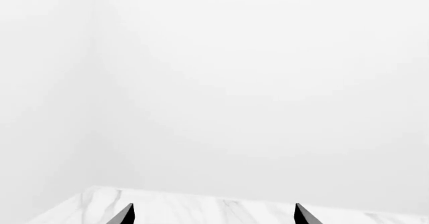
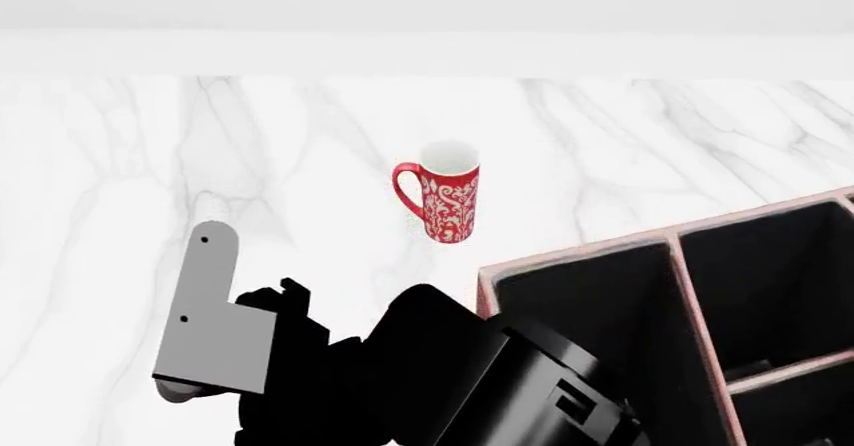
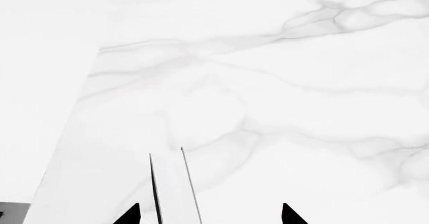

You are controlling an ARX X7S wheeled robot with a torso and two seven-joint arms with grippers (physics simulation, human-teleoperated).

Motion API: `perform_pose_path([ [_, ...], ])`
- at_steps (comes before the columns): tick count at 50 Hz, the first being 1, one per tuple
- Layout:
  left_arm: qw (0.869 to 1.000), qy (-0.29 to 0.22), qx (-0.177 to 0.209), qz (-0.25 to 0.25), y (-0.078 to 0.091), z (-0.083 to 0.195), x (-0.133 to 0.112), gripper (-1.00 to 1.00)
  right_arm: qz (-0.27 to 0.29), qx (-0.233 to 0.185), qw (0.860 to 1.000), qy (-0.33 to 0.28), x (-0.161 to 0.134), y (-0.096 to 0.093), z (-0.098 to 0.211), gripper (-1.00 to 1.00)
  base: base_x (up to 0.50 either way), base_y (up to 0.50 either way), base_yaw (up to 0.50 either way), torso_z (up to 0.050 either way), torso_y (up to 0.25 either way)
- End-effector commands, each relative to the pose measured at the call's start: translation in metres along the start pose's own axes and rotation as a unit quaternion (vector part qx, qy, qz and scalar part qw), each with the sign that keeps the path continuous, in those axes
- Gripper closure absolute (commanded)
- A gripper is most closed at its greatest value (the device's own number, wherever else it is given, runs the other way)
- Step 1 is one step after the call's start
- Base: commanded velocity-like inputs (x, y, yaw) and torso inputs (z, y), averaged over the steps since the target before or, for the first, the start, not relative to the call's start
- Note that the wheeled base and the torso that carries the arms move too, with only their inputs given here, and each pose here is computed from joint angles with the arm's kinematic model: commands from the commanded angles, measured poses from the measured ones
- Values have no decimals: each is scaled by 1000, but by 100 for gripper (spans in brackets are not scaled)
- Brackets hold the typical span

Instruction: Pick up the book and place it in the left compartment of the caddy.

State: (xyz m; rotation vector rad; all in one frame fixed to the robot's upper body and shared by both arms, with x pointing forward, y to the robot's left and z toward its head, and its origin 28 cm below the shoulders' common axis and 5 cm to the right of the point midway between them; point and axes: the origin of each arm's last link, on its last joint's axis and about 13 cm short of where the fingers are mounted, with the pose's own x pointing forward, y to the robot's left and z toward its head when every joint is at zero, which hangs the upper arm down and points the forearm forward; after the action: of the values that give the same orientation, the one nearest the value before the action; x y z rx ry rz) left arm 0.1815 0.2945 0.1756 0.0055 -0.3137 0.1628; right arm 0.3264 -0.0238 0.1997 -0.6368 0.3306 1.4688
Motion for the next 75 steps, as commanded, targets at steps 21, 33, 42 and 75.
perform_pose_path([
  [21,1000,-3,-1,-2,0,1,-1,-100,3,13,1000,4,24,5,-15,-100,0,0,0,0,0],
  [33,1000,-2,0,-3,0,0,-1,-100,5,18,1000,18,35,8,-23,-100,0,0,0,0,0],
  [42,1000,-2,0,-3,-1,1,-1,-100,5,22,999,25,40,8,-29,-100,0,0,0,0,0],
  [75,1000,-7,0,-4,0,2,-2,-100,18,48,998,47,58,12,-49,-100,0,0,0,0,0],
])
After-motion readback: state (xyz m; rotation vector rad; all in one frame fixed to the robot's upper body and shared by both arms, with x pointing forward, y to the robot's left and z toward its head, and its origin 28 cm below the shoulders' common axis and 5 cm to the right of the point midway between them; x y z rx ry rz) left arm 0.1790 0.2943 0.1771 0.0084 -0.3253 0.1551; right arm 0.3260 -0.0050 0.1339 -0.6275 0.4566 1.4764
